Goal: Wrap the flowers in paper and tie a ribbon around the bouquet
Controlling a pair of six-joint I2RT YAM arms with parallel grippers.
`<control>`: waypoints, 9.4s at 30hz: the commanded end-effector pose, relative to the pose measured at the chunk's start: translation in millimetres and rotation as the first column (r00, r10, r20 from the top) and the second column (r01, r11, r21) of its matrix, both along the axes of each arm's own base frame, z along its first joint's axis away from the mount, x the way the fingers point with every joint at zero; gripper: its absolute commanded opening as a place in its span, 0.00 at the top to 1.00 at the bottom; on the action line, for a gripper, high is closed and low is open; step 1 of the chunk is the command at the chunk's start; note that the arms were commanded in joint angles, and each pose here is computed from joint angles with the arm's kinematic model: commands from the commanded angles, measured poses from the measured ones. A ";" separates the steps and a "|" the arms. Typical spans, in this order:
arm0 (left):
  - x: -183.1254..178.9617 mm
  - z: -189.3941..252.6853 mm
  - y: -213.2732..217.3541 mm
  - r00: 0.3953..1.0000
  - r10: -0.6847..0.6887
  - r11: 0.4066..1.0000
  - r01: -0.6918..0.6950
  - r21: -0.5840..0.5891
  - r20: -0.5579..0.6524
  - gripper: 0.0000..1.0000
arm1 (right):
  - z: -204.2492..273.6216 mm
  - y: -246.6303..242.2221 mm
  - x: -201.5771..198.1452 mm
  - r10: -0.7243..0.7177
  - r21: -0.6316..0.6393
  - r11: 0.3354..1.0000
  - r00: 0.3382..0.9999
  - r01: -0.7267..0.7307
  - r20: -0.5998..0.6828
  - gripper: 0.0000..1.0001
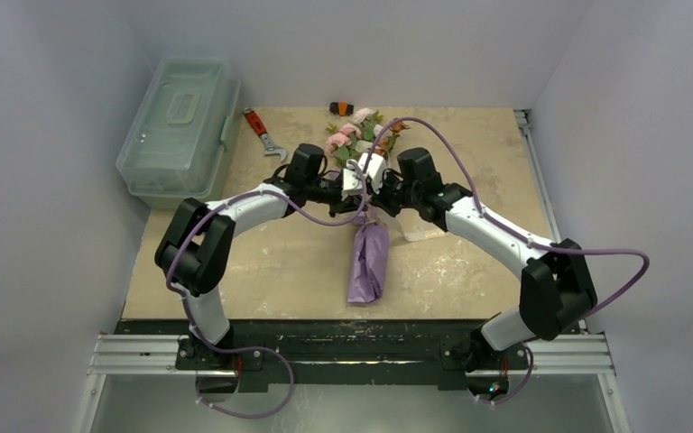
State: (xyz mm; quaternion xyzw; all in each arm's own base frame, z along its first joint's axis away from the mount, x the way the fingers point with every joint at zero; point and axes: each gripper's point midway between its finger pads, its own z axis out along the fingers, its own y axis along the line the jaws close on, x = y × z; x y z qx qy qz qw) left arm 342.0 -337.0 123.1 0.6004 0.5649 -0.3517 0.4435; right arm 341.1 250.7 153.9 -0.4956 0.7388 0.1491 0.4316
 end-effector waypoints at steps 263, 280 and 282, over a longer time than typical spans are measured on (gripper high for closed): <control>10.1 -24.1 31.2 0.936 0.314 0.925 -0.264 0.272 -0.161 1.00 | -18.6 -15.6 -105.6 0.365 -0.035 0.928 0.925 -0.370 -0.101 1.00; 33.4 11.3 64.6 0.842 0.539 0.809 -0.506 0.301 -0.034 1.00 | -26.9 -40.0 -128.8 0.349 -0.115 0.917 0.907 -0.383 -0.235 1.00; 37.3 17.8 69.1 0.827 0.562 0.790 -0.532 0.305 -0.015 1.00 | -30.4 -46.4 -128.9 0.332 -0.147 0.916 0.911 -0.373 -0.245 1.00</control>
